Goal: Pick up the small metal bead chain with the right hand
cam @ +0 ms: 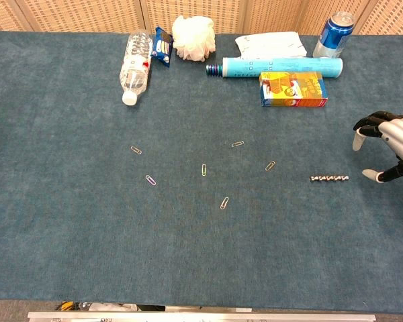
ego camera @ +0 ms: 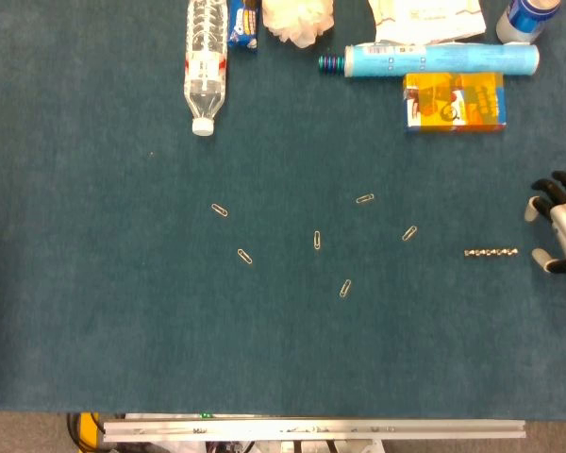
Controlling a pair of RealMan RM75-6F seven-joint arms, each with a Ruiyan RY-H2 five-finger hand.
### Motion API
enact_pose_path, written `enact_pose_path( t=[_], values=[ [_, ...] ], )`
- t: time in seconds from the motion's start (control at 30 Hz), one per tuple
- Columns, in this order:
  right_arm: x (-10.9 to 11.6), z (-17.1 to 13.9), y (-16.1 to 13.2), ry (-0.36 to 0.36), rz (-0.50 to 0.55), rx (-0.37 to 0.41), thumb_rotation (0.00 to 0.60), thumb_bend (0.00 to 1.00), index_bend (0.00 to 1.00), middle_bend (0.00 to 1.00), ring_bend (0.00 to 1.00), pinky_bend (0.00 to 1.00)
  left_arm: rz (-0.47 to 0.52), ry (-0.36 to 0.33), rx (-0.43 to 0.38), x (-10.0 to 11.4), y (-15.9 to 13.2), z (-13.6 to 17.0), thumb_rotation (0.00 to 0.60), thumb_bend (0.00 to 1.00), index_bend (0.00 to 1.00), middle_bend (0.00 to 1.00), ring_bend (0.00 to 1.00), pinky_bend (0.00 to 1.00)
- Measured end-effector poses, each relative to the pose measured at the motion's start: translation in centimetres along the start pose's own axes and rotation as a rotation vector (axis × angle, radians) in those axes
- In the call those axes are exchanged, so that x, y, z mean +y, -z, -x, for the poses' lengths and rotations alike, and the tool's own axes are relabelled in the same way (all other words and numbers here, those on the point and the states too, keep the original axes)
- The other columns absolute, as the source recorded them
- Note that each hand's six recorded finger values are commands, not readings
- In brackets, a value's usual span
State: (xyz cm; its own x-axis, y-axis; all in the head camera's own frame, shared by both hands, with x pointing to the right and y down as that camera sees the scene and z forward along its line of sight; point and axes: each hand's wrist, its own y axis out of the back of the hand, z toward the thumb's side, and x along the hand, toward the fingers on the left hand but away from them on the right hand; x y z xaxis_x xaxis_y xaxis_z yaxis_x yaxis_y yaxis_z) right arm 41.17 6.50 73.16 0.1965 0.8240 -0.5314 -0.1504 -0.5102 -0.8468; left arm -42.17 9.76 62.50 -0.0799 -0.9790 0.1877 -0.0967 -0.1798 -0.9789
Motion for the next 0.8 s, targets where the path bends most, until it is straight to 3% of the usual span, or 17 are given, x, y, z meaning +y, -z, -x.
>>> enact_pose_path(
  t=[0.8],
  values=[
    [-2.1, 0.2, -0.9, -0.082, -0.012, 0.011, 0.6, 0.26, 0.45, 0.25, 0.13, 0.25, -0.003, 0.006, 0.0, -0.1, 0.0, 0.0, 0.6, 0.0, 0.22, 0.16, 0.22, 0.29]
  ],
)
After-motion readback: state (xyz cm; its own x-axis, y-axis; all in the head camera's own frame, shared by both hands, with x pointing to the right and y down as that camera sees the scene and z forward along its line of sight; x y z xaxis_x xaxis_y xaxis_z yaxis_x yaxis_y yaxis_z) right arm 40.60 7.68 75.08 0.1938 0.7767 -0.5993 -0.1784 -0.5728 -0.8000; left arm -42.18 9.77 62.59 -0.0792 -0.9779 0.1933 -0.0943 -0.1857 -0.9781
